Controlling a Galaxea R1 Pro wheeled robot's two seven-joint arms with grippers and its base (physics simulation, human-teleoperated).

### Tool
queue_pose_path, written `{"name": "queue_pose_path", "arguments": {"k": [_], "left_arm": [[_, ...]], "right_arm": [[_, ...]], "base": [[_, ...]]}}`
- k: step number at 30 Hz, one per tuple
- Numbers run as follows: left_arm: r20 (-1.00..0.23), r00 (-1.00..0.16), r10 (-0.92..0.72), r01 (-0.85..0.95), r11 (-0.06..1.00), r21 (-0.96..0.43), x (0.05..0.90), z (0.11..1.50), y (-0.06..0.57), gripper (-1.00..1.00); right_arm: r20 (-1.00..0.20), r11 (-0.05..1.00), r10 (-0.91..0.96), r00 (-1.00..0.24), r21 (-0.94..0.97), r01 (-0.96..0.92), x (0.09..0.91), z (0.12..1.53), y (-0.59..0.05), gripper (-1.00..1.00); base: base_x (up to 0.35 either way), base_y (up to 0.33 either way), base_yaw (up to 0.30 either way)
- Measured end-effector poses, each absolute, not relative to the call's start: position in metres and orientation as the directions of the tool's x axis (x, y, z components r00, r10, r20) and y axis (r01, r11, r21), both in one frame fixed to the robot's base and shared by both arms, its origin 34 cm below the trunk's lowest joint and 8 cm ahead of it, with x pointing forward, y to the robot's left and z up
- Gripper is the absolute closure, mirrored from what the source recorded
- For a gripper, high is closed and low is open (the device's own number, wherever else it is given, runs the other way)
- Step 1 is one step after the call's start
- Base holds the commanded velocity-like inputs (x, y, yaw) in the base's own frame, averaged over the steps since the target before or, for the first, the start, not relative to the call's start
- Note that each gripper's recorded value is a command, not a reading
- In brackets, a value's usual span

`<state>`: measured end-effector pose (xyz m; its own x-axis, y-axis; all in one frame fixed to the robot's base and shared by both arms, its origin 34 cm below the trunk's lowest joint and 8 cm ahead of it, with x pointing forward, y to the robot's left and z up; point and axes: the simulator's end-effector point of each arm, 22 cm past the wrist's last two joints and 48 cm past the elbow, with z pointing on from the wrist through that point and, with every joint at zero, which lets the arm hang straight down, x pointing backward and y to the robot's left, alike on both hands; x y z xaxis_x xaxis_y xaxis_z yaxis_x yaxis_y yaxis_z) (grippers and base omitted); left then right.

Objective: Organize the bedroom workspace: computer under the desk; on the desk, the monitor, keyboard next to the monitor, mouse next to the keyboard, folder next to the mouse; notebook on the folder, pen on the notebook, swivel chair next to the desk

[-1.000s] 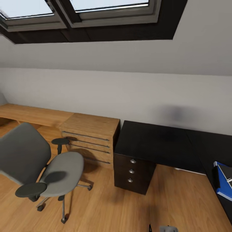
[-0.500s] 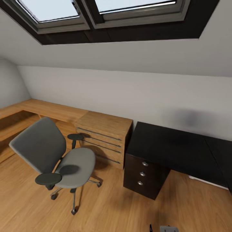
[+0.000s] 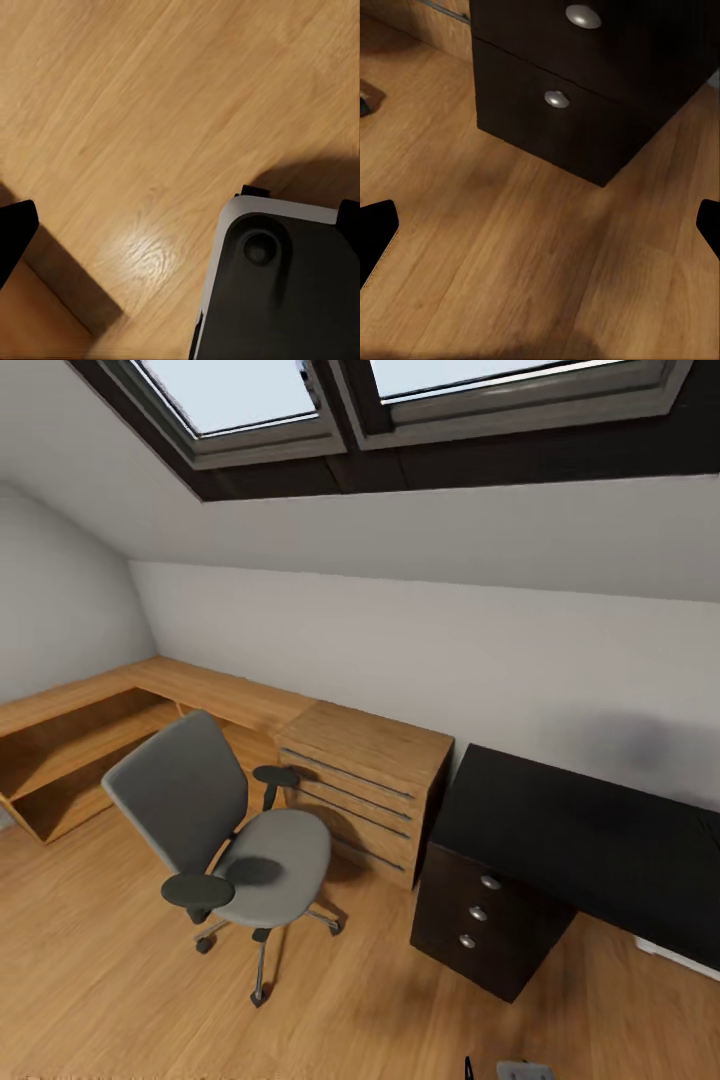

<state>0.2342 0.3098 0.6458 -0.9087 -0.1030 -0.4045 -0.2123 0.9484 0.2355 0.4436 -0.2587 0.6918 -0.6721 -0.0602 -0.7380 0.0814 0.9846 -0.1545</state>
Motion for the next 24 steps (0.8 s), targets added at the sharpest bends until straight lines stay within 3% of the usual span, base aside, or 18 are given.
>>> {"name": "queue_pose_path", "arguments": {"k": [11,24], "left_arm": [[-0.403,-0.910,-0.103,-0.212,0.948,0.236,0.234,0.646,0.310,-1.00],[-0.400,-0.911,-0.104,-0.212,0.949,0.234,0.233,0.645,0.308,-1.00]], "right_arm": [[-0.743,0.975,0.017,-0.670,-0.136,0.175,0.441,0.692,-0.271,-1.00],[-0.743,0.975,0.017,-0.669,-0.136,0.175,0.442,0.692,-0.272,-1.00]], "base": [[-0.017,0.000,0.282],[-0.300,-0.009,0.282]]}}
